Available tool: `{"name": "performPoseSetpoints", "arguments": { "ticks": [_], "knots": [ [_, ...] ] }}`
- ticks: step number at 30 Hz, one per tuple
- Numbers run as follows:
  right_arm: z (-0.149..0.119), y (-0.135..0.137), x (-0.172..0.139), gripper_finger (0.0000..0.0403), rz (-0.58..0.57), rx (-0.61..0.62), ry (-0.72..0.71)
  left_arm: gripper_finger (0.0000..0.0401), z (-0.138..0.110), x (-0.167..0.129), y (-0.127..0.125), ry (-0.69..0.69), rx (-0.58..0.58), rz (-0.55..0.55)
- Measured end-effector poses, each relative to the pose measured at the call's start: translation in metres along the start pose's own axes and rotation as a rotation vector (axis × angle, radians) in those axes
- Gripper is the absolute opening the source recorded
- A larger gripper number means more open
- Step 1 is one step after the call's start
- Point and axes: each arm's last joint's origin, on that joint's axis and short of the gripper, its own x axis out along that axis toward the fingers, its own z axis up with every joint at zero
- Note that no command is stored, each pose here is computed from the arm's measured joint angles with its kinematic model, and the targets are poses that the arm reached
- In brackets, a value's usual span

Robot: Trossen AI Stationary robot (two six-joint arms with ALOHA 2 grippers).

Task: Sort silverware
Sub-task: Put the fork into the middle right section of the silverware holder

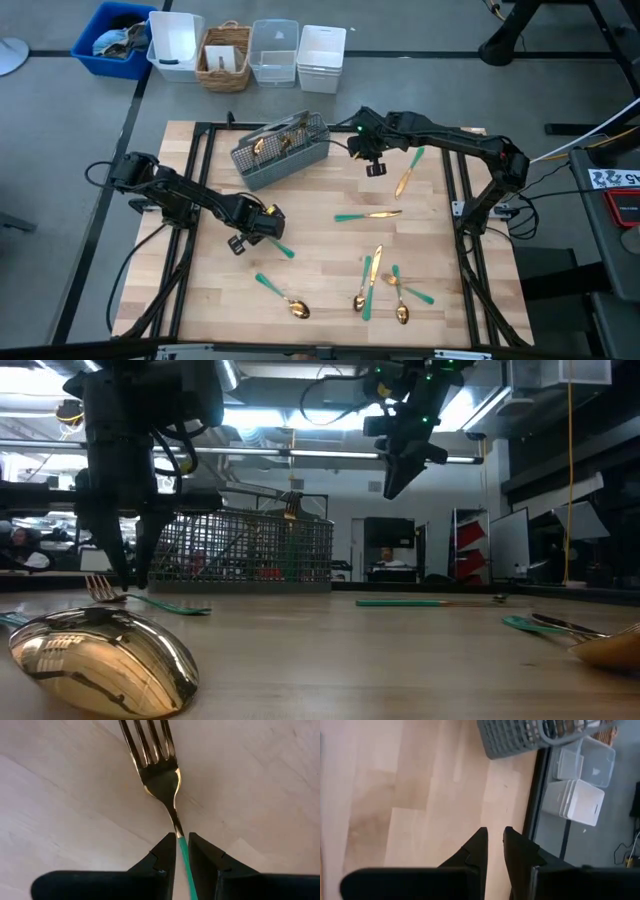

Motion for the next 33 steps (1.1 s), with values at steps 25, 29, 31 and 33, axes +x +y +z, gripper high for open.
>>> {"name": "performPoseSetpoints", "arguments": {
  "ticks": [25, 29, 31, 33],
  "knots": [
    [-0.043, -0.043, 0.008, 0.0062, 0.050, 0.169, -0.016, 0.0043, -0.002, 0.018, -0.002, -0.017, -0.012, 0.073],
    [-0.042, -0.043, 0.008, 0.0062, 0.051, 0.171, -0.017, 0.0037, -0.001, 0.018, -0.002, -0.016, 0.029, 0.074],
    [-0.042, -0.043, 0.008, 0.0062, 0.052, 0.172, -0.017, 0.0022, -0.001, 0.019, -0.002, -0.015, 0.069, 0.075],
    [-0.042, -0.043, 0.008, 0.0062, 0.052, 0.172, -0.017, 0.0010, -0.002, 0.019, -0.002, -0.017, 0.108, 0.072]
  ]
}}
